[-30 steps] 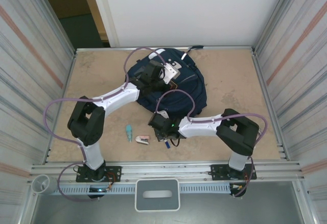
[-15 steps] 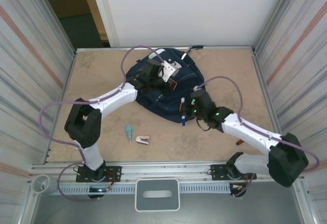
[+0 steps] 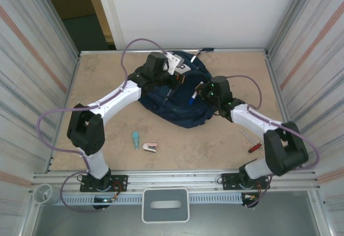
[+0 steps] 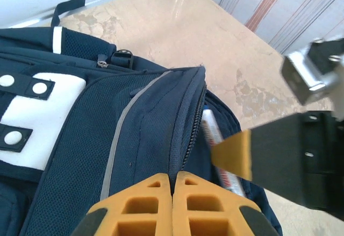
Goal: Pack books, pencil case, and school supplies into a backpack
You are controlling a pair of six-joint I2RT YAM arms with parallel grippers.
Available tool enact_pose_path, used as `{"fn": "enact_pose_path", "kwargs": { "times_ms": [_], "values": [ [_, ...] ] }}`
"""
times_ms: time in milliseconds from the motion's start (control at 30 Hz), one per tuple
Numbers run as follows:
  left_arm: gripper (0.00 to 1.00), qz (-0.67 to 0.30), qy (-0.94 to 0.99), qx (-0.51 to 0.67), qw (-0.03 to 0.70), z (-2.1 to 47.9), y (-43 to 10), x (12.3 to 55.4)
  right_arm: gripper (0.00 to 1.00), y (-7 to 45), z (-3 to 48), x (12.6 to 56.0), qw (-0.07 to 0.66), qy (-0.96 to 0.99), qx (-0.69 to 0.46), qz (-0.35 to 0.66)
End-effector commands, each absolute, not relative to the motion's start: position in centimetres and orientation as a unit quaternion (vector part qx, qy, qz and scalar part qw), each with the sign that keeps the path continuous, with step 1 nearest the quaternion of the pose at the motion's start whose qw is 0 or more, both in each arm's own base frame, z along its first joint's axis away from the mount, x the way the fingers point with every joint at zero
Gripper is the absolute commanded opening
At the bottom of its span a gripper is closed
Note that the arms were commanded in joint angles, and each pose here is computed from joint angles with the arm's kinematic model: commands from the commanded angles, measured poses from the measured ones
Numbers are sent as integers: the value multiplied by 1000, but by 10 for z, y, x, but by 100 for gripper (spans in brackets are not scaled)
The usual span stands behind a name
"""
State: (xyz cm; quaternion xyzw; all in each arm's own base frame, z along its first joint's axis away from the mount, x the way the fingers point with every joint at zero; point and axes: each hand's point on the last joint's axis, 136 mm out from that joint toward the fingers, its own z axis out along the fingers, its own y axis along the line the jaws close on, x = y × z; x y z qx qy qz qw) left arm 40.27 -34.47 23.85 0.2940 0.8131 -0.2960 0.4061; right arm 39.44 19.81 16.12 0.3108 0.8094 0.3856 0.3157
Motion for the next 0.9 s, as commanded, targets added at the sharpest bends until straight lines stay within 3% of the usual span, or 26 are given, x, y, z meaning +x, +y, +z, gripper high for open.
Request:
{"fn": "enact_pose_path", "kwargs": {
  "times_ms": [0,100,167,333,433,633,867],
  "values": [
    [0,-342,758,289,474,319,-351,401,17,222,177,424,308,778,333,434],
    [0,-344,758,287,474,320,-350,402,36,248,171,432,274,795,303,449],
    [0,-344,758,288,474,320,-349,402,43,248,168,425,271,807,284,440],
    [0,-347,759,284,471,313,-346,403,49,219,179,385,319,832,220,396],
    [0,-348,763,284,466,307,-345,405,51,223,185,342,343,866,115,345],
    [0,-345,768,286,457,297,-345,407,58,301,155,235,334,886,-212,242],
    [0,-341,772,287,453,293,-344,406,79,387,98,165,259,845,-415,216]
  ]
}}
